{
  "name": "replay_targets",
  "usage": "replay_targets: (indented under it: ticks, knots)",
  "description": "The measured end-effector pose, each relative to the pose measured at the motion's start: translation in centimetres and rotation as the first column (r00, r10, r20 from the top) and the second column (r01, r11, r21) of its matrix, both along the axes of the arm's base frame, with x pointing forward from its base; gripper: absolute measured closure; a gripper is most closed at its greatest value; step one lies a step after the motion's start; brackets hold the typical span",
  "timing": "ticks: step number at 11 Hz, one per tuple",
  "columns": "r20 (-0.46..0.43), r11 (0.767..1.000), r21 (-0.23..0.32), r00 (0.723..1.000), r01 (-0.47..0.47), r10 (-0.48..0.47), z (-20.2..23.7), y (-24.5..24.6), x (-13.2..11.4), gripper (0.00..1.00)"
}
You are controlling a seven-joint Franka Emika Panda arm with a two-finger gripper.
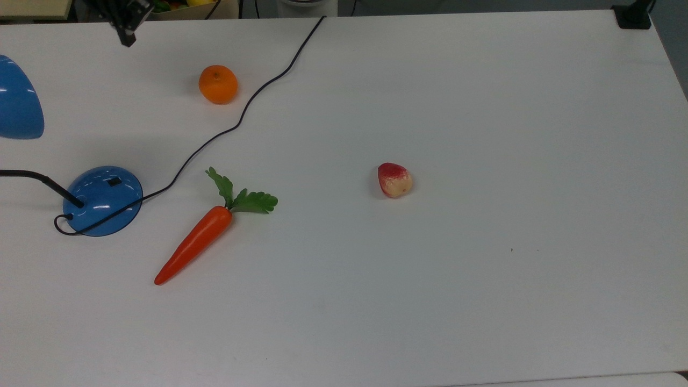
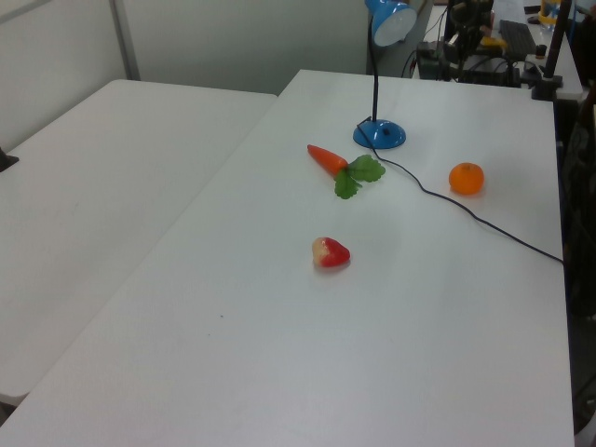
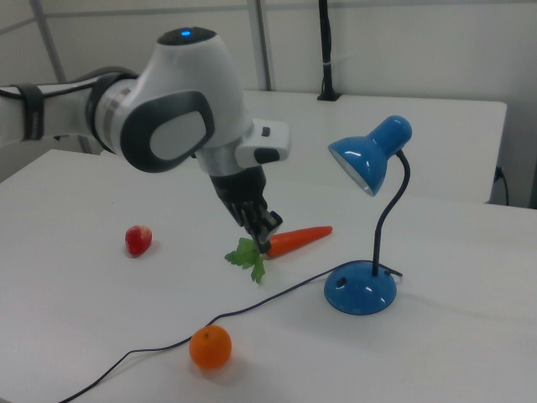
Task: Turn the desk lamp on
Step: 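Move the gripper over the blue lamp base and lower it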
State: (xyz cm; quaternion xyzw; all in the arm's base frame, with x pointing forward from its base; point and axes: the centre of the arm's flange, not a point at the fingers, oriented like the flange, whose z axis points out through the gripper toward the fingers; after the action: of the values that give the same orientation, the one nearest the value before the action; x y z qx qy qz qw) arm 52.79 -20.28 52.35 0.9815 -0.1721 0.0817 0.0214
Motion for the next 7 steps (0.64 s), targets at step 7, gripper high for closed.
replay_targets:
  ticks: [7]
  knots:
    - [0.198,0.973,0.001,0.953,0.232,-0.228,-7.3,-2.5,5.5,0.97]
